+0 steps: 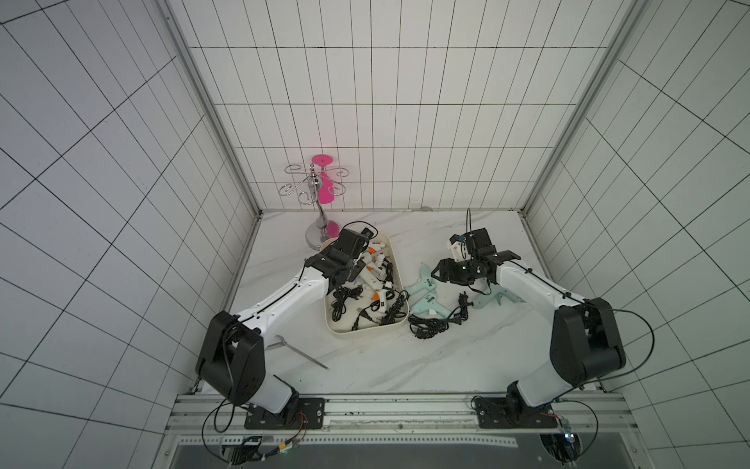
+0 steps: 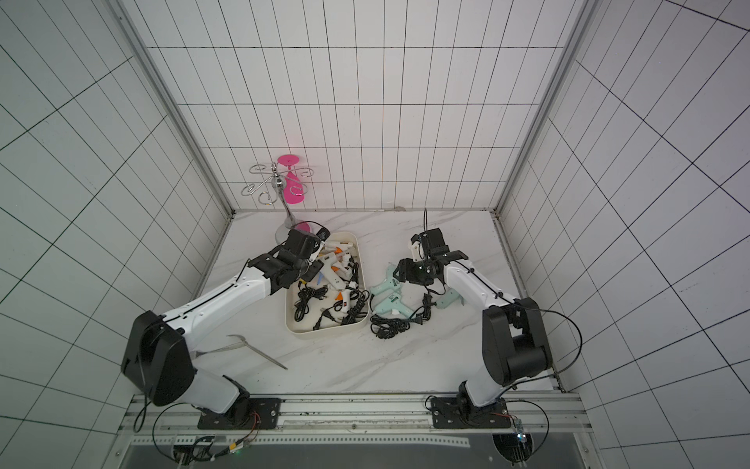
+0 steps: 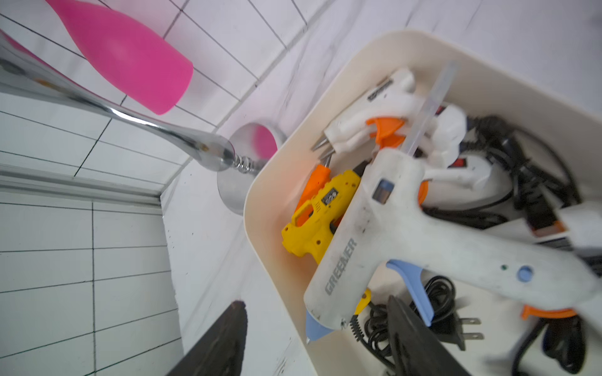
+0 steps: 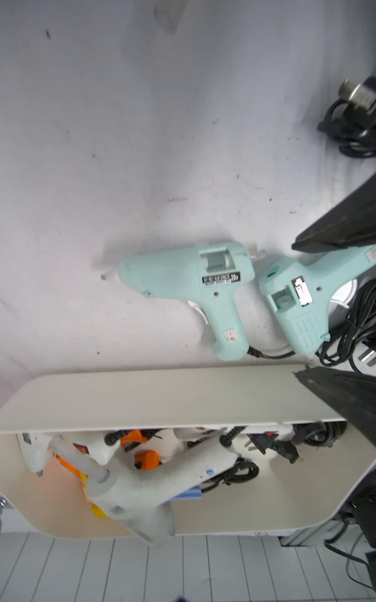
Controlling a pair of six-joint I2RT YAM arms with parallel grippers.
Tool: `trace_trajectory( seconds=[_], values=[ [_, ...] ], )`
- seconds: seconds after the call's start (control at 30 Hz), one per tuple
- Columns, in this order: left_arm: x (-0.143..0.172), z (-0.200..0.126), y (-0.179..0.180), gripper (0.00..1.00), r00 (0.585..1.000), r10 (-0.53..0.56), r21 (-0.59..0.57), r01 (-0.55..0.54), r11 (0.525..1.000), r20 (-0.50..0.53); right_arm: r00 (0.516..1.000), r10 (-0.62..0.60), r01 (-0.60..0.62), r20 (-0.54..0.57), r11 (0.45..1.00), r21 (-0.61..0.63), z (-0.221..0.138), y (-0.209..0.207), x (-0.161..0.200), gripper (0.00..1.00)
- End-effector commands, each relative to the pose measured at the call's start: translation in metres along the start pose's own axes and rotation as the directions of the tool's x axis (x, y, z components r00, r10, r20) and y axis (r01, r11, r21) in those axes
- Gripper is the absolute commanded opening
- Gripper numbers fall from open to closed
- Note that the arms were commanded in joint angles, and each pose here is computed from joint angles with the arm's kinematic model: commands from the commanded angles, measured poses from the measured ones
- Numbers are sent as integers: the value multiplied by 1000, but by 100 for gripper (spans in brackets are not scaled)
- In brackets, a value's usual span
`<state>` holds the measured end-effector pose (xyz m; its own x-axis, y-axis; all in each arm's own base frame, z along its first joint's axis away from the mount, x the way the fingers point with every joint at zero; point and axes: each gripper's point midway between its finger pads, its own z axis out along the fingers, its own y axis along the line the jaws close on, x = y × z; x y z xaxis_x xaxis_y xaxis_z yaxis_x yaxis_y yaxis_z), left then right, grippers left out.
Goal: Put the hot melt glue gun into the storage box
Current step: Place the hot melt adhesive gun in the storage box.
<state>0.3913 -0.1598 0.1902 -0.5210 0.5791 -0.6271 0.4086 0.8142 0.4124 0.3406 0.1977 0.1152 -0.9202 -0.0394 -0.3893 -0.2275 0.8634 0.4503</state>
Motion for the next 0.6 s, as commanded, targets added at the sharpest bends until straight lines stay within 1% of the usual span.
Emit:
trace_trajectory(
  seconds=[0.0,0.03,0.13,0.3,0.37,0.43,0.5,0.57],
  values=[
    [-25,18,-29,68,982,-148,165,128,978,116,1000,20,-21,10,993,120,-11,-22,-6,59],
    [-25,26,-31,68,978,-181,180,160,971,107,1000,22,-23,4,992,123,-9,-23,-4,59],
    [-11,54,-38,65,969,-245,222,235,946,17,1000,20,-20,2,993,112,0,-22,-6,60],
    [13,90,-46,62,963,-263,240,269,933,-56,998,-48,45,27,993,108,24,-8,-33,62],
    [18,101,-49,61,961,-270,250,276,928,-56,998,-55,53,14,993,104,37,-4,-41,62],
    [12,104,-48,58,965,-251,260,263,929,-78,997,-79,79,-5,987,141,50,-3,-47,62],
    [3,105,-45,58,968,-246,256,250,934,-46,994,-108,113,-34,979,170,62,-2,-46,62],
    [-2,104,-45,59,968,-249,273,249,929,-35,988,-127,142,-87,969,200,72,-3,-39,62]
  ],
)
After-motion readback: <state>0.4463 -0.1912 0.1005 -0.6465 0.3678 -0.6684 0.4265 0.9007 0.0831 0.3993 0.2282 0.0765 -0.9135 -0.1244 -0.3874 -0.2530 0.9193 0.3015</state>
